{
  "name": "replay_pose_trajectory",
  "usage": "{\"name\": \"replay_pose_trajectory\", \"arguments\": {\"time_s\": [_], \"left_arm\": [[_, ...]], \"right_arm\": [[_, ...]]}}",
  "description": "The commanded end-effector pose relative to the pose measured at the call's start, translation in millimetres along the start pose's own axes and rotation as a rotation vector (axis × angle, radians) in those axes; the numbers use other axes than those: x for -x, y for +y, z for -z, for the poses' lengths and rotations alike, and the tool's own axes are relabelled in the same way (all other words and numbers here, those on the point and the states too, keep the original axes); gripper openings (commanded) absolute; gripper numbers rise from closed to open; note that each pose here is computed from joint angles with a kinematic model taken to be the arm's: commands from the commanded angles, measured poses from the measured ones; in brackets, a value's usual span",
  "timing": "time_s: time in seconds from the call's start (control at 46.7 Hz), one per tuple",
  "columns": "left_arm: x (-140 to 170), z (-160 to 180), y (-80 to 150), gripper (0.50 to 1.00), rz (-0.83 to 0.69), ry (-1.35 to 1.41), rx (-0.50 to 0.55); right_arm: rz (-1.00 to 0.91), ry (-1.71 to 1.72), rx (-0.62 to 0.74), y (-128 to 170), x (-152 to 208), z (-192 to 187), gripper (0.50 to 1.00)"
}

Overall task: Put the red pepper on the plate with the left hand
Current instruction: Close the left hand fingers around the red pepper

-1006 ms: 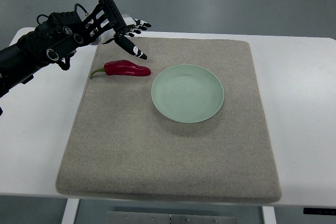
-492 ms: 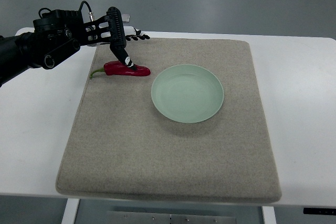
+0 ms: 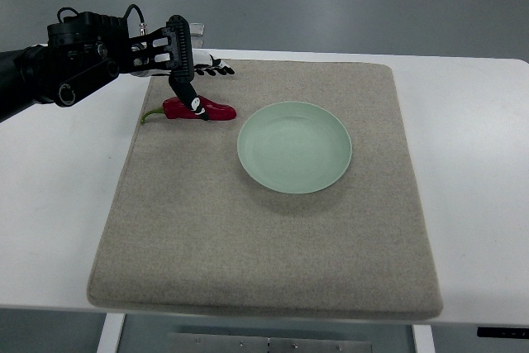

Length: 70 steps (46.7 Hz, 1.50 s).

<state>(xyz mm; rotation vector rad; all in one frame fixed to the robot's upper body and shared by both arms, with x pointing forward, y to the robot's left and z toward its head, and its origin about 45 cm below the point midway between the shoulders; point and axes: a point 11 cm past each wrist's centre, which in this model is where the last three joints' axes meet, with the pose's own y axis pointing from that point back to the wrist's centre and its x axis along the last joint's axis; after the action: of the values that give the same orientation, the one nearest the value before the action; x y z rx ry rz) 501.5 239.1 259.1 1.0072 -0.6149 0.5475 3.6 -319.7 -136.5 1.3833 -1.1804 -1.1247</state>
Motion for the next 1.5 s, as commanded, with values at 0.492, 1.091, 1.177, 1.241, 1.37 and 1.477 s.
{"name": "replay_pose_trajectory", "arguments": {"time_s": [0.492, 1.091, 1.177, 1.241, 1.37, 1.477], "left_arm": [[2.7, 7.5, 0.2, 0.975, 0.009, -0.059, -0.036], [4.7, 10.5, -1.1, 0.733, -0.012, -0.083, -0.041], [4.7, 10.1, -1.1, 0.692, -0.012, -0.083, -0.038], [4.7, 10.0, -1.2, 0.668, -0.012, -0.083, -0.037], [5.5, 9.2, -1.5, 0.624, -0.009, -0.083, -0.035], [5.2, 9.6, -1.3, 0.587, -0.01, -0.083, -0.036]], "right_arm": [[0.0, 0.0, 0.0, 0.0, 0.0, 0.0, 0.932], [0.0, -0.001, 0.0, 0.0, 0.0, 0.1, 0.932], [0.0, 0.0, 0.0, 0.0, 0.0, 0.0, 0.932], [0.0, 0.0, 0.0, 0.0, 0.0, 0.0, 0.932], [0.0, 0.0, 0.0, 0.0, 0.0, 0.0, 0.932], [0.0, 0.0, 0.0, 0.0, 0.0, 0.0, 0.932]]}}
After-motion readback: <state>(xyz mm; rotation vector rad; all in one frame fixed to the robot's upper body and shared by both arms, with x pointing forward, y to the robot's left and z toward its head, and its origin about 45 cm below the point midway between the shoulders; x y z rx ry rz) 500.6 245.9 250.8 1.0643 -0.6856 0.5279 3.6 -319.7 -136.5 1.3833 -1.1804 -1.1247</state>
